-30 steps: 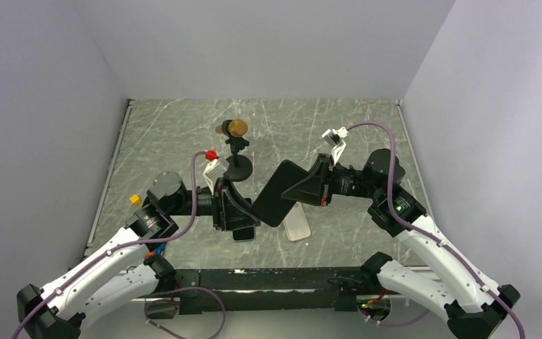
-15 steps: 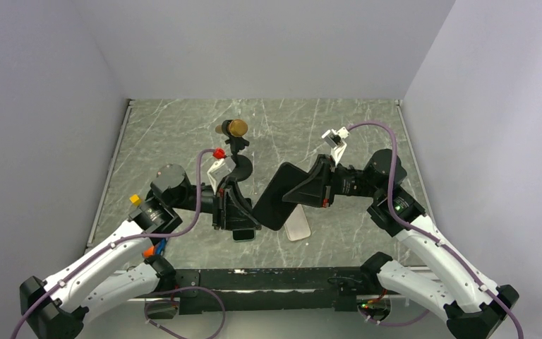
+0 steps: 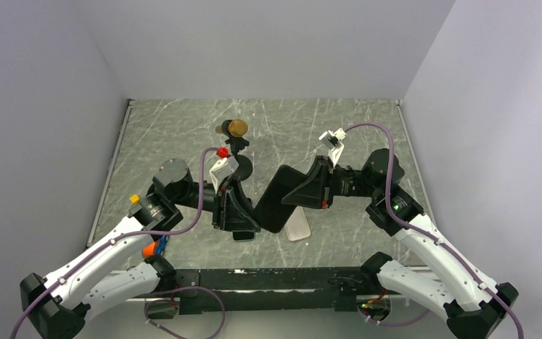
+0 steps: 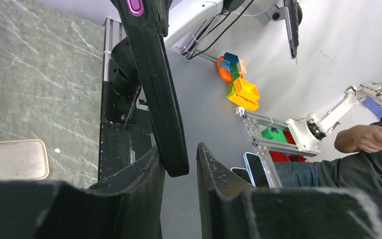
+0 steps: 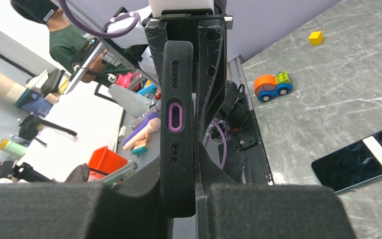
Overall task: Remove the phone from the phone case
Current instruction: Adjust the phone.
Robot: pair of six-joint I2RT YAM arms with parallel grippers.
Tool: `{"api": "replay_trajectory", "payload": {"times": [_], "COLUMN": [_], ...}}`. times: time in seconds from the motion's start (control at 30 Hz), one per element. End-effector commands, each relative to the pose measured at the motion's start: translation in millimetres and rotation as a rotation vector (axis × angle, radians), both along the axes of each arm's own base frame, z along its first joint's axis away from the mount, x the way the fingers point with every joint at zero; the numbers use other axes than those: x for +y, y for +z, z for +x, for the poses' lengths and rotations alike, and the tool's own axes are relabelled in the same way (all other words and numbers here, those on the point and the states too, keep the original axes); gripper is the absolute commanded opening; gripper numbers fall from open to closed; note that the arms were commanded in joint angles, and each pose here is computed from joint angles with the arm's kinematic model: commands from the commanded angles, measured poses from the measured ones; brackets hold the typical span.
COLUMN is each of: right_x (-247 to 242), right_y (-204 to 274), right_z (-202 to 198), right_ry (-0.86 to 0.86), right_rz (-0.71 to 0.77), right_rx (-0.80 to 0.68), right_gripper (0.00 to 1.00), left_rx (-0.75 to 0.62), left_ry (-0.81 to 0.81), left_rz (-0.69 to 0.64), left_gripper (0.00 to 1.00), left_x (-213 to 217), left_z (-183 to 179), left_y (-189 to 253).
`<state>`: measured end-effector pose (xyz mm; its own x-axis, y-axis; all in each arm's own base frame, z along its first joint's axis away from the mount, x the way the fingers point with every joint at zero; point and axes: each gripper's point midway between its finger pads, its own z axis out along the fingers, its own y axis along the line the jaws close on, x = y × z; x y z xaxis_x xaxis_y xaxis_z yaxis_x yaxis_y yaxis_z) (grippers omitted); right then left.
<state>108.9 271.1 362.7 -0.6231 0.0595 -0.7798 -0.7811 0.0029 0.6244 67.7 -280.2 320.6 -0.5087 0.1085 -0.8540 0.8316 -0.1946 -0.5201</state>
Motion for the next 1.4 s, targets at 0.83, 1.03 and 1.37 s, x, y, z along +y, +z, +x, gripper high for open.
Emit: {"api": "replay_trajectory", "payload": {"times": [0.83, 1.03, 1.37], "right_x": [-13, -22, -6], "right_y": [11, 5, -5], "right_z": [59, 68, 65], "right_ry": [-0.347, -0.388, -0.472], "right_rz": [0.416, 0.537, 0.467], "right_rx": [0.255, 0.321, 0.301], "right_gripper": [0.00, 0.00, 0.00], "left_rx": [0.121, 0.173, 0.182], "left_ry": [0.406, 0.438, 0.382], "left_rz": [-0.296, -0.334, -0.417], "left_gripper": [0.72, 0.56, 0.20], "left_x": [0, -3, -18], "left_z": [54, 63, 63], "left_y": [27, 25, 42]}}
